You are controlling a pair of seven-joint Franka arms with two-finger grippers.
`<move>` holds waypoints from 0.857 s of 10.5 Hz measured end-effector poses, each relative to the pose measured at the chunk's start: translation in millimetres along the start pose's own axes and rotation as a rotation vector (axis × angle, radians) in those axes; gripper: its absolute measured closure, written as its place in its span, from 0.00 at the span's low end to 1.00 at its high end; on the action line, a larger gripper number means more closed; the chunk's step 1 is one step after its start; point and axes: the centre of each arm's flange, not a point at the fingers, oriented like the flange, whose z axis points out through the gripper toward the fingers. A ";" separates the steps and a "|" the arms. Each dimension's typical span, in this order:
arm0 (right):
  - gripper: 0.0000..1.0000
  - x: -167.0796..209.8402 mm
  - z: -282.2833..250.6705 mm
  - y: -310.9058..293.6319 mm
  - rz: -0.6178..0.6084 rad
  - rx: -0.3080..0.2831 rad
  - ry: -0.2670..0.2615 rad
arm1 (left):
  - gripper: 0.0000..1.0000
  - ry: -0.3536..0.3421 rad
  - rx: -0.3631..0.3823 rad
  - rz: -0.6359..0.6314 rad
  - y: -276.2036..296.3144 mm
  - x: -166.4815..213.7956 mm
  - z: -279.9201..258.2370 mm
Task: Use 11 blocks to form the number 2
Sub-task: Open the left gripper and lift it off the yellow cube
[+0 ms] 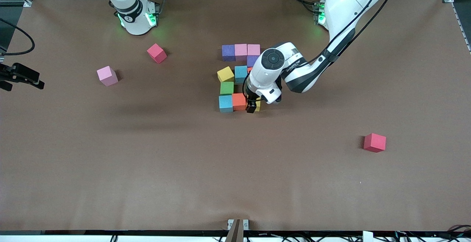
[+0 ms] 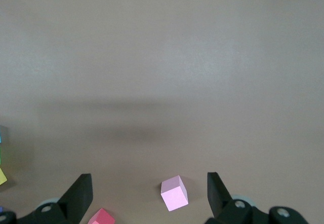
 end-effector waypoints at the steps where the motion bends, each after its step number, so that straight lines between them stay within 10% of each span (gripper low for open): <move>1: 0.00 0.0 0.1 -0.1 0.000 0.000 0.000 | 0.00 -0.007 -0.028 0.003 4.6 -3.5 -14.6; 9: 0.00 0.1 0.3 -1.4 -0.003 0.000 -0.002 | 0.00 0.017 -0.155 0.143 79.2 -16.4 -136.9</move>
